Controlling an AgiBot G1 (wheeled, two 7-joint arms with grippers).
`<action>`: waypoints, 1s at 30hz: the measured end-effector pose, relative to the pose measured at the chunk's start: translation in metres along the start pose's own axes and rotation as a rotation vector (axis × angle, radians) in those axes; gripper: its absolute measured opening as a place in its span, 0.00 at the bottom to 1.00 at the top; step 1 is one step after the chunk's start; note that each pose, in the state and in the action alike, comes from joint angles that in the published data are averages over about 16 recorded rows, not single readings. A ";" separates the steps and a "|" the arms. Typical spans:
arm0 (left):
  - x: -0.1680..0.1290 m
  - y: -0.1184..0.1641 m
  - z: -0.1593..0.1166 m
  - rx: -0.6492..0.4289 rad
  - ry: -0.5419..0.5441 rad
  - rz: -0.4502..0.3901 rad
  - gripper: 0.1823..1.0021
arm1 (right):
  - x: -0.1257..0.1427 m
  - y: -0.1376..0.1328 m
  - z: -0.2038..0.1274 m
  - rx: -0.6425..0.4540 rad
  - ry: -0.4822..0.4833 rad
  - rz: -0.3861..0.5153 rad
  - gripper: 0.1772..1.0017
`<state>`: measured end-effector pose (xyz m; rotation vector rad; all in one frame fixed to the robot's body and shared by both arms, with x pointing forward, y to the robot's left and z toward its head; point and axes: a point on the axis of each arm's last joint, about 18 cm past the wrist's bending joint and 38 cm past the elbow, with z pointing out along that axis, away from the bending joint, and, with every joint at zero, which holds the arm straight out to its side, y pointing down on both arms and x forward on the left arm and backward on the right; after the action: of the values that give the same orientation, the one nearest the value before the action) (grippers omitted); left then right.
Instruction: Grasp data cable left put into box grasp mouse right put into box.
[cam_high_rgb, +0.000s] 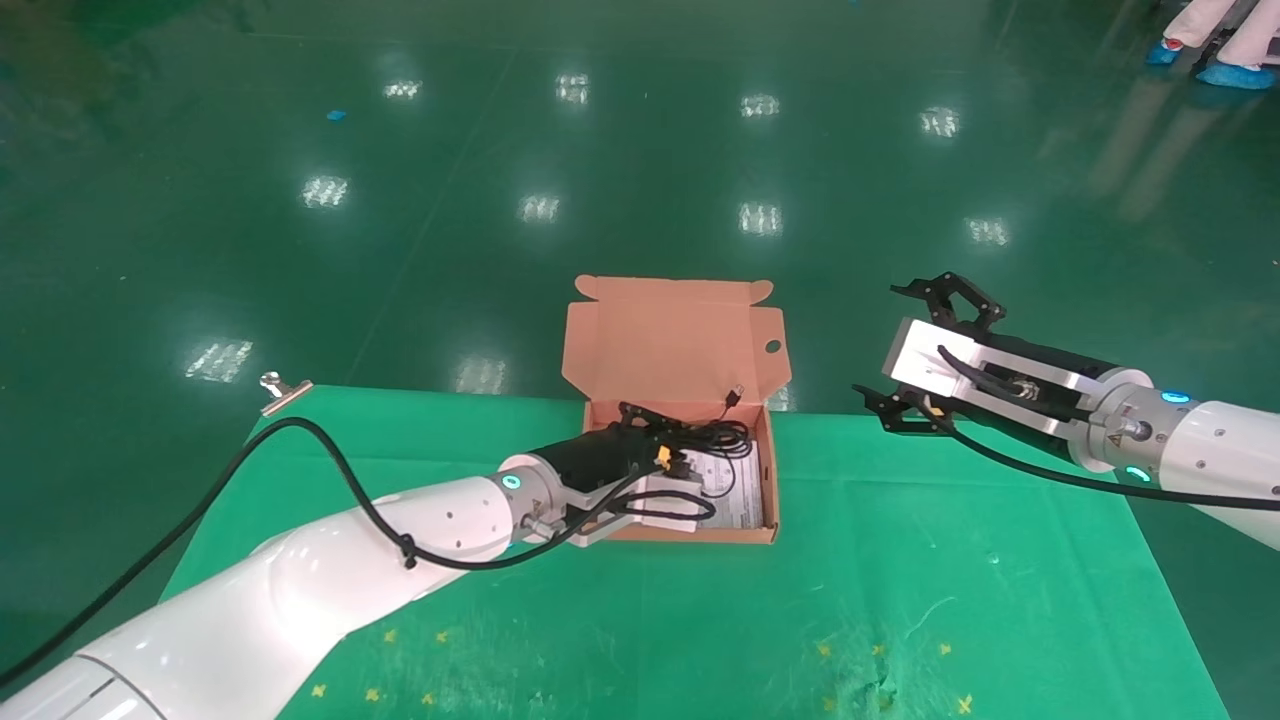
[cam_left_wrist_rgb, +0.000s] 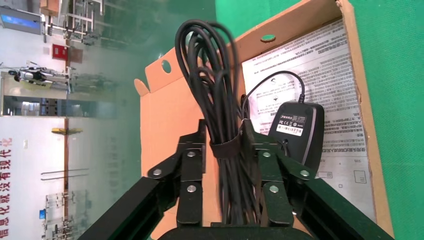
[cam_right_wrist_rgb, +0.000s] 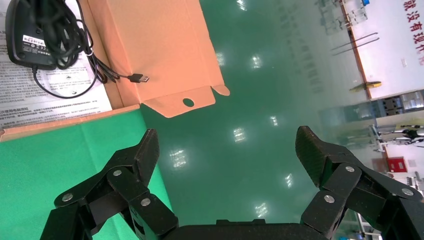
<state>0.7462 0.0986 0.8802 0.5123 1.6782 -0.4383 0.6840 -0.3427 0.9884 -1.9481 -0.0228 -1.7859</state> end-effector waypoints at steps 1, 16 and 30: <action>0.000 0.001 -0.002 -0.001 -0.002 -0.002 0.17 | 0.000 0.000 0.000 0.001 0.000 0.000 1.00; -0.045 0.027 -0.043 -0.008 -0.163 -0.115 0.47 | 0.016 -0.017 -0.001 0.022 0.003 -0.063 1.00; -0.052 0.047 -0.087 0.084 -0.142 -0.402 0.84 | 0.002 -0.028 -0.018 0.103 -0.111 0.065 1.00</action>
<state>0.7088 0.1806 0.9451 0.1953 1.6289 -0.8210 0.6583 -0.3255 1.0006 -1.9494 -0.0862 -1.6019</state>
